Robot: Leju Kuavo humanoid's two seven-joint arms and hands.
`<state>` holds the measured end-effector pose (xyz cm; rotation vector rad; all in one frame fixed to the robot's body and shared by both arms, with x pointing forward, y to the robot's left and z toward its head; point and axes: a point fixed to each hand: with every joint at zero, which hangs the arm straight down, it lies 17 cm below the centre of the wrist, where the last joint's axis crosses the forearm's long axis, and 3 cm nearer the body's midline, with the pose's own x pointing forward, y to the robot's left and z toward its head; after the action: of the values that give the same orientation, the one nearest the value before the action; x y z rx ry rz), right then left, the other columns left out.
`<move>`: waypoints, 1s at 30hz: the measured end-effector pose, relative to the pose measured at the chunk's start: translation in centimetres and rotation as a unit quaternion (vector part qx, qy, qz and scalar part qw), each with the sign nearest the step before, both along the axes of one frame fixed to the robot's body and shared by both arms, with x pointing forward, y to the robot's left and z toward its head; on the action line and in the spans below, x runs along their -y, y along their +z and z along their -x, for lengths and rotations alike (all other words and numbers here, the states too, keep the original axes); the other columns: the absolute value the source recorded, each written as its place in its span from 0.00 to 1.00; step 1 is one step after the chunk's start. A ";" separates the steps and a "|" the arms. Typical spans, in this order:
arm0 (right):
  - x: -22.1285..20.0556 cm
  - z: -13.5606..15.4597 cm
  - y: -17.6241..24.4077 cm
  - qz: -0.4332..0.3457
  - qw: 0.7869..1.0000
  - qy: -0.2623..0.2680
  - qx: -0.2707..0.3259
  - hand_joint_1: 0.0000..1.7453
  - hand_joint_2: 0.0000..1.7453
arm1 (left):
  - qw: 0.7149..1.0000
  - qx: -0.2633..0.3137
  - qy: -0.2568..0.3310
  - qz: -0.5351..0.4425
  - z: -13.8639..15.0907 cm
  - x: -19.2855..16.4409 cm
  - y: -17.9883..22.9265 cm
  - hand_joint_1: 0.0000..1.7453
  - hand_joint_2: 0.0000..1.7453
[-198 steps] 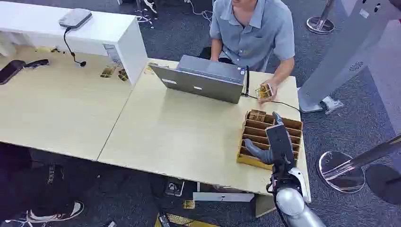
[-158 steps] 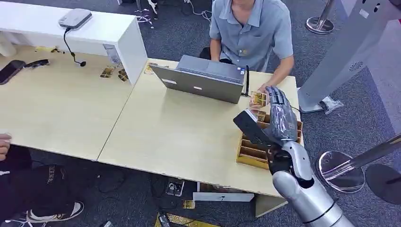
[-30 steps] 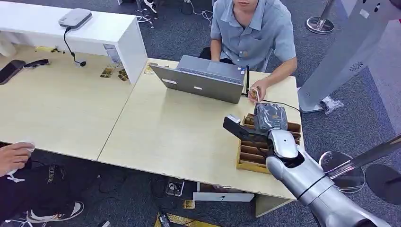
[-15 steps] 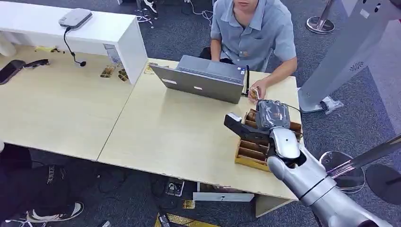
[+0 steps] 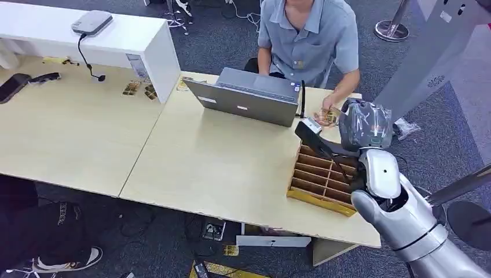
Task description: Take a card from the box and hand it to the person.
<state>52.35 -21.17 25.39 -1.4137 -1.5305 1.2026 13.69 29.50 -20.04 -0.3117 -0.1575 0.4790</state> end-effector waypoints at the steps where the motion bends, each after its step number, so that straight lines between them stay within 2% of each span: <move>1: 0.1 0.1 0.4 -0.002 1.000 0.001 0.004 1.00 1.00 | 1.000 0.000 0.000 0.000 0.0 0.0 0.0 0.00 0.00; 17: 0.9 0.3 1.0 -0.026 1.000 0.004 0.006 1.00 1.00 | 1.000 0.002 0.000 0.001 -0.1 0.0 0.0 0.00 0.00; 18: 0.9 0.2 1.0 -0.026 1.000 0.005 0.005 0.97 1.00 | 1.000 0.002 0.000 0.001 -0.1 0.0 0.0 0.00 0.00; 19: 0.9 0.2 0.9 -0.027 1.000 0.005 0.004 0.35 1.00 | 1.000 0.002 0.000 0.001 -0.1 0.0 0.0 0.00 0.00; 20: 0.9 0.2 0.8 -0.028 1.000 0.005 0.003 0.15 1.00 | 1.000 0.002 0.000 0.001 -0.1 0.0 0.0 0.00 0.00; 21: 0.9 0.2 0.7 -0.030 1.000 0.005 0.000 0.00 1.00 | 1.000 0.002 0.000 0.001 -0.1 0.0 0.0 0.00 0.00; 30: 0.8 0.3 -0.3 -0.058 0.998 0.009 -0.015 0.00 1.00 | 1.000 -0.003 0.001 -0.003 0.1 -0.1 -0.1 0.00 0.00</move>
<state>52.02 -21.95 25.11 -1.3031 -1.5685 1.1234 13.62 29.55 -20.10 -0.3049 -0.1535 0.4812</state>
